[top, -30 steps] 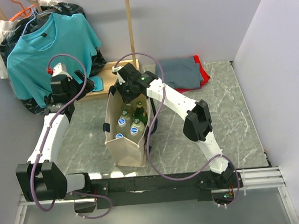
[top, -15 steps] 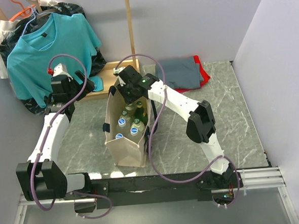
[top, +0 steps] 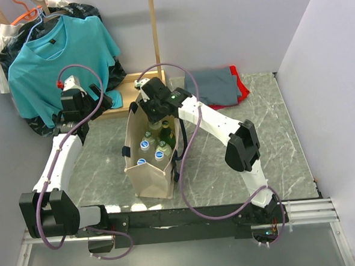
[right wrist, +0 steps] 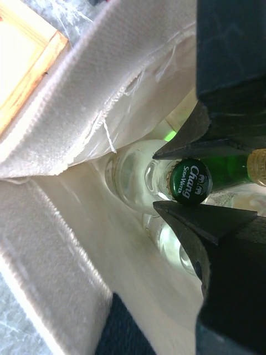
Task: Take the beverage out of the canvas bag
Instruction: Take out the drink from the canvas bag.
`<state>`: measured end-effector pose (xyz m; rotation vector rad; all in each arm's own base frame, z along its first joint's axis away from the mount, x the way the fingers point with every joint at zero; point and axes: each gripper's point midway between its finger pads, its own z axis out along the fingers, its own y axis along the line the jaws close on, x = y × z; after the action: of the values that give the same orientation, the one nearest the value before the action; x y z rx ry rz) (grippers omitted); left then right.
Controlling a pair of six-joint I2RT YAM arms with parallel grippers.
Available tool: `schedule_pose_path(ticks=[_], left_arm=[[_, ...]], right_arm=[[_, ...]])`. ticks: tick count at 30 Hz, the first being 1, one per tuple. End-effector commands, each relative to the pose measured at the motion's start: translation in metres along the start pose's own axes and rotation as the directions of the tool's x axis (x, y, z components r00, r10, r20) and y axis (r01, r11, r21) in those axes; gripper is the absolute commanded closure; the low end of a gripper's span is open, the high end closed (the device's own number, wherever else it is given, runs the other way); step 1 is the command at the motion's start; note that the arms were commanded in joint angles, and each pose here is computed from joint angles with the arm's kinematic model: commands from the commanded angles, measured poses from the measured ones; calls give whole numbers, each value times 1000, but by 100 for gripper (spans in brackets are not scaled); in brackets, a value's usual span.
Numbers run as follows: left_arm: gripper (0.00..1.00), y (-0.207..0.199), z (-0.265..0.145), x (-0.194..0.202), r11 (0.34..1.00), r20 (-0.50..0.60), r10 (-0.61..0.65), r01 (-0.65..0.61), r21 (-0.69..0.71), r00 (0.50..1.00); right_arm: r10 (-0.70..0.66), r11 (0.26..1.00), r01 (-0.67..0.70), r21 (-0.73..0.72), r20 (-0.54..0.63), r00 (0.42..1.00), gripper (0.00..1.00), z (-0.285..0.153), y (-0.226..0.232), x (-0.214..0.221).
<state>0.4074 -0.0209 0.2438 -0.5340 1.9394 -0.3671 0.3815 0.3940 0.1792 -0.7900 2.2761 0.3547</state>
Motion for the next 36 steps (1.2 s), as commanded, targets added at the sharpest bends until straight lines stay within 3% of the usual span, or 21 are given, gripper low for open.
schedule_pose_path(ticks=[1, 36], left_arm=[[4, 1, 0, -3, 1000, 16, -8, 8, -5, 1000], [4, -7, -5, -7, 999, 20, -20, 19, 26, 1000]], right_arm=[[-8, 1000, 9, -5, 283, 959, 100, -84, 2, -87], [-87, 994, 106, -26, 394, 915, 100, -174, 16, -116]])
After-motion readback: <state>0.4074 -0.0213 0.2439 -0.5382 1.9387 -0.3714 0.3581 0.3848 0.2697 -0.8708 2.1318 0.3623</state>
